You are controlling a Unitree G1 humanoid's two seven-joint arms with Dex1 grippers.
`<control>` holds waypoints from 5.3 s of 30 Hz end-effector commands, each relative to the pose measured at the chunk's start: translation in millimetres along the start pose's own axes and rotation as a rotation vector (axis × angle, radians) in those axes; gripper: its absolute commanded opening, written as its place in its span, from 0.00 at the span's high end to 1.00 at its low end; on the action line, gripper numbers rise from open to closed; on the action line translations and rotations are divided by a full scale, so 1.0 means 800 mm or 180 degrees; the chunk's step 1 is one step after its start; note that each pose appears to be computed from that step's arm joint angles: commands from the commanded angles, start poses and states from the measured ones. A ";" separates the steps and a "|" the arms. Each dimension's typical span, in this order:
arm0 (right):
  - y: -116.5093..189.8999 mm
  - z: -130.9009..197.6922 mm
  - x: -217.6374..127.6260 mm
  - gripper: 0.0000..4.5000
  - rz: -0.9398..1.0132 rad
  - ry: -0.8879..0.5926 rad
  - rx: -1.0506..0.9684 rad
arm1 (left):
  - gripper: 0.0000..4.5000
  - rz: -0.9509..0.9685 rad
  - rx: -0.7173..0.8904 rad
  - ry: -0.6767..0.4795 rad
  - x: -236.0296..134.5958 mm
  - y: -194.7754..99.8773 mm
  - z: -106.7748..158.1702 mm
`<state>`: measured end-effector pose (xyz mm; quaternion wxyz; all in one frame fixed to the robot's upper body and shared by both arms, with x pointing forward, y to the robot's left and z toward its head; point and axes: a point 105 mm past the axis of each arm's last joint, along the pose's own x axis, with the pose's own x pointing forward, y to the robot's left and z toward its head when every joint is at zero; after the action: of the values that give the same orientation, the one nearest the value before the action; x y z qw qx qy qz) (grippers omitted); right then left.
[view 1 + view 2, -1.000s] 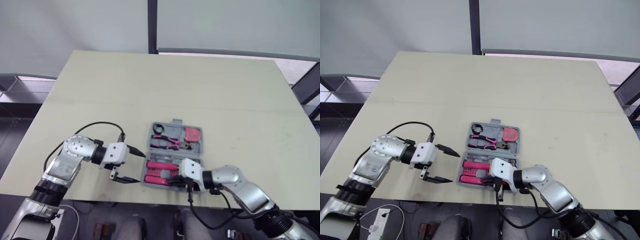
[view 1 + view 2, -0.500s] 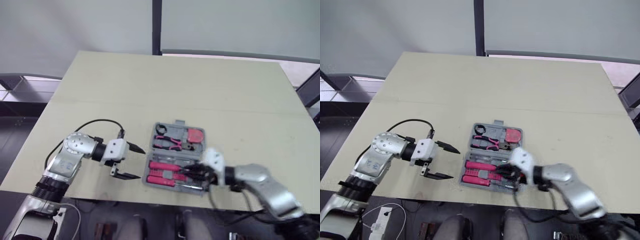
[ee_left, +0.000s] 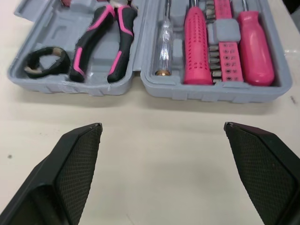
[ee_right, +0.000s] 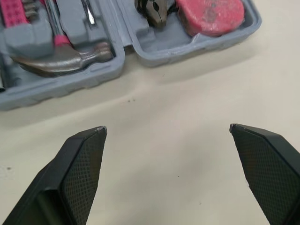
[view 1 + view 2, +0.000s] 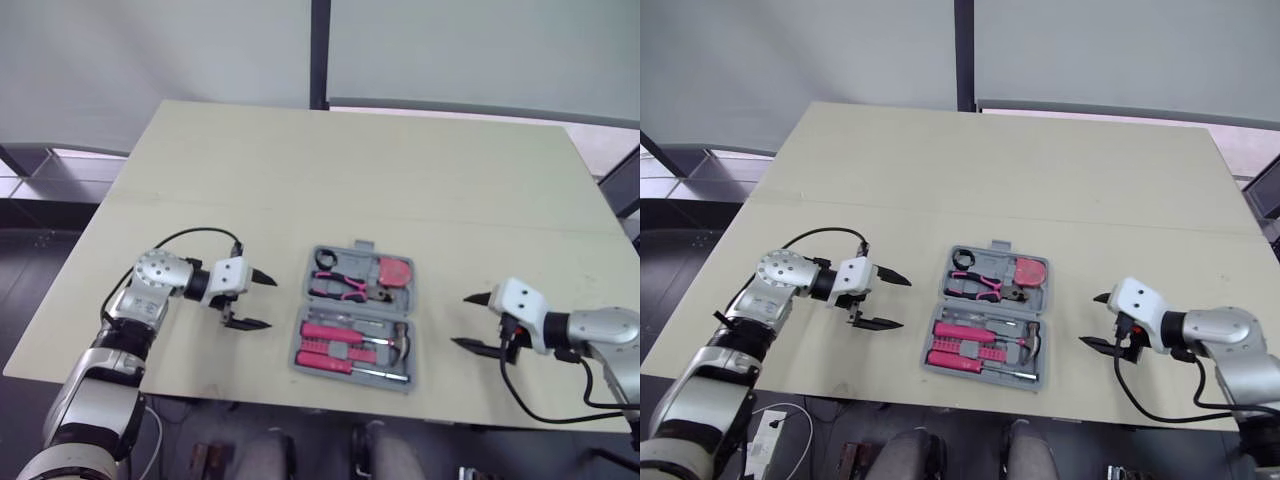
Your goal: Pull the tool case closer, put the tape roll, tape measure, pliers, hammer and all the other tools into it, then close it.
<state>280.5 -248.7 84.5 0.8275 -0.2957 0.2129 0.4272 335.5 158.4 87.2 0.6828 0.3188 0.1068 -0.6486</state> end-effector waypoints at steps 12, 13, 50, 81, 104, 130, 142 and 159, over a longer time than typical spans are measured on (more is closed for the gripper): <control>0.012 0.015 0.040 0.51 0.0238 -0.0109 -0.0211 | 0.52 0.0113 0.0229 0.0122 0.040 0.026 0.004; 0.012 0.015 0.042 0.51 0.0236 -0.0105 -0.0224 | 0.52 0.0147 0.0241 0.0119 0.043 0.028 0.005; 0.035 0.034 0.081 0.99 0.0208 -0.0297 -0.0186 | 0.99 0.0164 0.0202 -0.0117 0.098 -0.002 0.024; 0.055 0.040 0.073 0.99 0.0258 -0.0294 -0.0042 | 0.99 0.0248 -0.0158 -0.0030 0.080 -0.038 0.016; 0.055 0.044 0.076 0.99 0.0265 -0.0310 -0.0034 | 0.99 0.0272 -0.0264 -0.0043 0.076 -0.045 0.015; 0.056 0.044 0.078 0.99 0.0258 -0.0324 -0.0023 | 0.99 0.0235 -0.0220 -0.0119 0.082 -0.047 0.025; 0.034 0.021 0.055 0.99 -0.0011 0.0109 -0.0359 | 0.99 0.0425 0.0045 0.0209 0.038 -0.038 0.003; 0.033 0.052 0.030 0.00 -0.0251 -0.0690 0.1942 | 1.00 -0.0419 -0.0353 -0.0820 0.071 -0.119 0.061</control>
<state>273.2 -191.0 81.7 0.9021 -0.0263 0.2368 0.3599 237.9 89.7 67.2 0.6636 0.1736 0.0778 -0.7235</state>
